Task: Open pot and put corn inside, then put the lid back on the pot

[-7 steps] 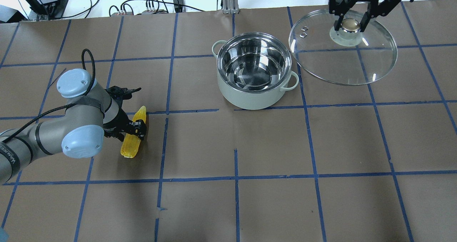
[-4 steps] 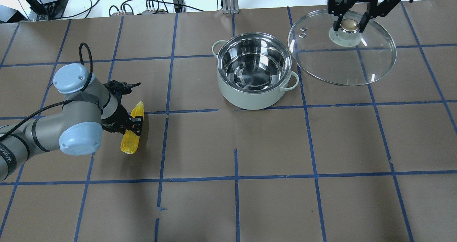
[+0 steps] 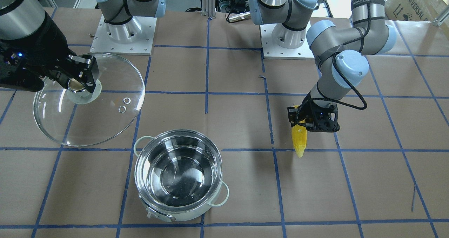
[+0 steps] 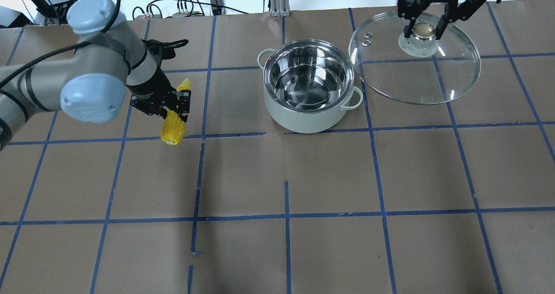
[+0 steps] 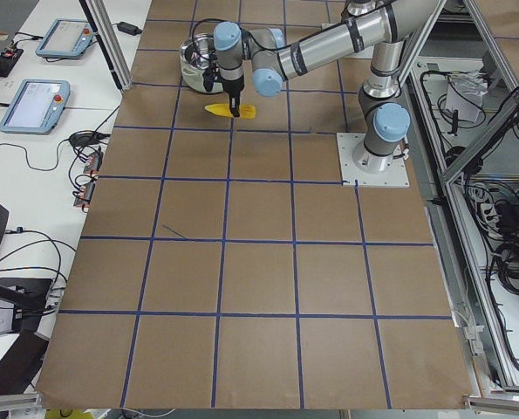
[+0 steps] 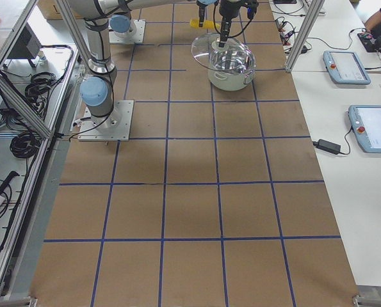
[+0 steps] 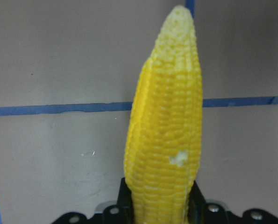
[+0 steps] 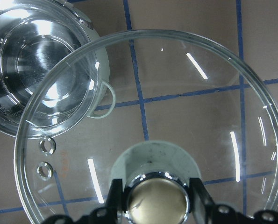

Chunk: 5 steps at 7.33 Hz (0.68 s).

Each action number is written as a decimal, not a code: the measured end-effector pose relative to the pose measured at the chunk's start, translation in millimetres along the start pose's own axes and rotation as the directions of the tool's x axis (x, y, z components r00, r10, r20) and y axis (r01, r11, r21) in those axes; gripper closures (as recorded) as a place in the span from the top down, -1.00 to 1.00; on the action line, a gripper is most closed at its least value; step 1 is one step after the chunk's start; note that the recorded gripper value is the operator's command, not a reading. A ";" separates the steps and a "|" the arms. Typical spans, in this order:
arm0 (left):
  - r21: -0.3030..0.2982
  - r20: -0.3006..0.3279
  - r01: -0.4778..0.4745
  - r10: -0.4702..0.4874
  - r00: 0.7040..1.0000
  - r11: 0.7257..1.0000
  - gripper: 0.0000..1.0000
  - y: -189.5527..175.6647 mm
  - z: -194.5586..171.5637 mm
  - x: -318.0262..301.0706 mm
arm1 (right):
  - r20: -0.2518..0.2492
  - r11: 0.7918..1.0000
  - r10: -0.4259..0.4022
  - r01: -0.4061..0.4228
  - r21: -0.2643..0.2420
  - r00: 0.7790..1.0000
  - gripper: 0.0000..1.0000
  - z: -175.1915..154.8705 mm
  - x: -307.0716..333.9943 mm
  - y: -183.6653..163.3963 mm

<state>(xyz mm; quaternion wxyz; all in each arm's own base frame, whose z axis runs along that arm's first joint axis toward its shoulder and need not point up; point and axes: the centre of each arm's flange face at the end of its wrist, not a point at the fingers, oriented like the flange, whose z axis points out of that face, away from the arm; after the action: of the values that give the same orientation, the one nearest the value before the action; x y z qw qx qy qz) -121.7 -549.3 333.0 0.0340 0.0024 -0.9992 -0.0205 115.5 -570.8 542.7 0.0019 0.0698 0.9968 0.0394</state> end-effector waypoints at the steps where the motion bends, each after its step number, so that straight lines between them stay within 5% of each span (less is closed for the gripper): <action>1: 0.017 -0.028 0.043 -0.043 0.999 0.999 -0.94 -13.1 -21.4 33.1 | 0.000 1.000 0.000 0.000 0.000 1.000 -0.22 0.0 0.1 0.0; 3: 0.039 -0.071 0.182 -0.179 0.981 0.982 -0.94 -31.7 -42.3 98.5 | 0.000 1.000 0.000 0.000 0.000 1.000 -0.22 -0.1 -0.1 0.0; 5: 0.038 -0.098 0.366 -0.361 0.927 0.930 -0.94 -49.3 -43.4 159.1 | 0.000 1.000 -0.001 0.001 0.000 1.000 -0.21 0.1 -0.4 0.2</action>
<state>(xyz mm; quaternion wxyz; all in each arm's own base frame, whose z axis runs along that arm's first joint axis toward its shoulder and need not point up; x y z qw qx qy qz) -277.2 -601.4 385.0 0.0740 0.1895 -0.9791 0.0015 116.0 -570.7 542.5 0.0019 0.0695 0.9968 0.0396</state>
